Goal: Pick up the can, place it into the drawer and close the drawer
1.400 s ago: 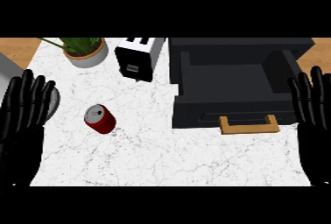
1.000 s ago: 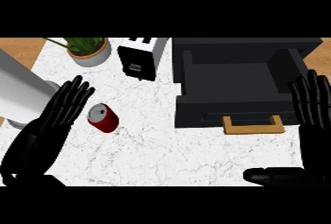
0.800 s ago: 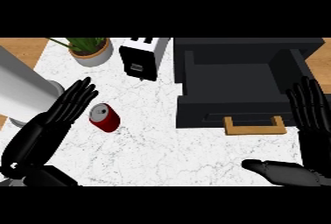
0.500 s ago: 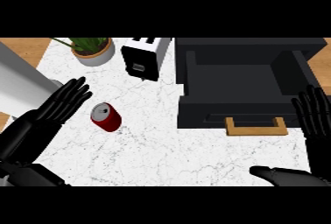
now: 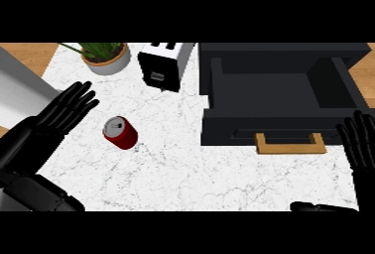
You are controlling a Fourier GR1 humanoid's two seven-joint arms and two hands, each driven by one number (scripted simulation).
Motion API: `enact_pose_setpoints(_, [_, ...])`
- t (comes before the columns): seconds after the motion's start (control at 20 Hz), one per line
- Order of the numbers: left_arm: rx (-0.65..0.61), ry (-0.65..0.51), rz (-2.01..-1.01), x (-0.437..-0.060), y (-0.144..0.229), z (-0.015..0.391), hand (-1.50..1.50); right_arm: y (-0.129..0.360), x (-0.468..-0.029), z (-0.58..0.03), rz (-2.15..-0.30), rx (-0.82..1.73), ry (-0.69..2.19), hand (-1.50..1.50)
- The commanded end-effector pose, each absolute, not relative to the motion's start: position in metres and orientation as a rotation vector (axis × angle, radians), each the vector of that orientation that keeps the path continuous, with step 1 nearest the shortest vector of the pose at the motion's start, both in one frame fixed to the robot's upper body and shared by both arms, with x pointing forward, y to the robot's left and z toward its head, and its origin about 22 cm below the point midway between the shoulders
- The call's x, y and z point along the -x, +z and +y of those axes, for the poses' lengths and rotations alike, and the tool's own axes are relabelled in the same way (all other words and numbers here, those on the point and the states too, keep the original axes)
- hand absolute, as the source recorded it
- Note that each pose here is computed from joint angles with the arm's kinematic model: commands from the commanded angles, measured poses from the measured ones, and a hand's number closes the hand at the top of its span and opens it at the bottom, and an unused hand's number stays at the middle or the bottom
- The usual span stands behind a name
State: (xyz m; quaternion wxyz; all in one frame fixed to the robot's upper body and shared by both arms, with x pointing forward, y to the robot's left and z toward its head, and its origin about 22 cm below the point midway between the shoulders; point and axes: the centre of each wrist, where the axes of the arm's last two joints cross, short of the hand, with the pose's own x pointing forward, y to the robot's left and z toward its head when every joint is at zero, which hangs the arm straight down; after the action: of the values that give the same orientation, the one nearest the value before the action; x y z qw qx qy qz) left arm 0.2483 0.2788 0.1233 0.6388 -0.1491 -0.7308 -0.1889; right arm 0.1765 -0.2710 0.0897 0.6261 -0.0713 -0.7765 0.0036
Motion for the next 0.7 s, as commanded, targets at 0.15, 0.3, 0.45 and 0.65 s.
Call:
enact_pose_setpoints(0.15, [0.314,-0.398,-1.634,-0.25,0.107,0.282,-1.5,0.067,-0.163,-0.27,-1.787,0.164,-0.004,-1.5])
enact_pose_setpoints(0.3, [0.308,-0.414,-1.656,-0.262,0.101,0.271,-1.5,0.075,-0.164,-0.29,-1.776,0.176,0.012,-1.5])
enact_pose_setpoints(0.45, [0.326,-0.41,-1.656,-0.274,0.08,0.289,-1.5,0.087,-0.171,-0.289,-1.787,0.178,0.011,-1.5])
enact_pose_setpoints(0.65, [0.312,-0.421,-1.633,-0.279,0.077,0.288,-1.5,0.08,-0.17,-0.303,-1.784,0.18,0.009,-1.5])
